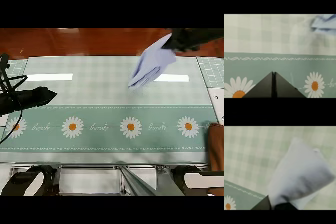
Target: Fold the shirts.
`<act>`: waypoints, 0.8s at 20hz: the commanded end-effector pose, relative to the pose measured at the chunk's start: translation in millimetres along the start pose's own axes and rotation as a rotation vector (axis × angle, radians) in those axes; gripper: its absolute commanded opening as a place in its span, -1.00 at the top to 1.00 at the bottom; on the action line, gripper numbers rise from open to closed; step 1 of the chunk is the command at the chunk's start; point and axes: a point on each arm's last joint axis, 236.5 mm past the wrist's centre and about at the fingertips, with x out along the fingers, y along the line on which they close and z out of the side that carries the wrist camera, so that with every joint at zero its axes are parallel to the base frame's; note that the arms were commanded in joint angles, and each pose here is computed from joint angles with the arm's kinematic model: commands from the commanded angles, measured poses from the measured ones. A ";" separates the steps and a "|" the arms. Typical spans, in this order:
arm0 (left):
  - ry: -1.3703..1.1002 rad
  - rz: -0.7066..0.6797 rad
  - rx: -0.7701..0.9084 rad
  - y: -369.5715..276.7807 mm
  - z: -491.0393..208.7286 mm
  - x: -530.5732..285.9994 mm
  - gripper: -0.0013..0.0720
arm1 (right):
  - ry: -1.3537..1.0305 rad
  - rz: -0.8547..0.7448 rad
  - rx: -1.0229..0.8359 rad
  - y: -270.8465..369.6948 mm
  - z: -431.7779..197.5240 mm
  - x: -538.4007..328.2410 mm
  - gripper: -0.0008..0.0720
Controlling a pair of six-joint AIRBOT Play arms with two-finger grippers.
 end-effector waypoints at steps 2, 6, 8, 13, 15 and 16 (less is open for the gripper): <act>0.000 -0.001 -0.002 0.0 -0.1 0.0 0.90 | -0.089 -0.114 0.073 -40.6 14.4 -77.1 0.91; 0.000 -0.001 -0.002 0.0 -0.1 0.0 0.90 | -0.180 -0.197 0.198 -98.1 12.1 -140.6 0.91; 0.000 -0.001 -0.001 -0.1 0.0 -0.1 0.90 | -0.241 -0.213 0.265 -123.4 11.4 -170.6 0.91; 0.000 -0.001 -0.001 -0.1 0.1 -0.1 0.90 | -0.296 -0.308 0.462 -196.3 -24.5 -236.4 0.91; 0.000 -0.001 -0.001 -0.1 0.1 -0.1 0.90 | -0.301 -0.351 0.539 -220.0 -45.6 -258.5 0.91; 0.000 -0.001 -0.001 -0.1 0.1 -0.1 0.90 | -0.288 -0.360 0.585 -230.6 -59.7 -265.6 0.91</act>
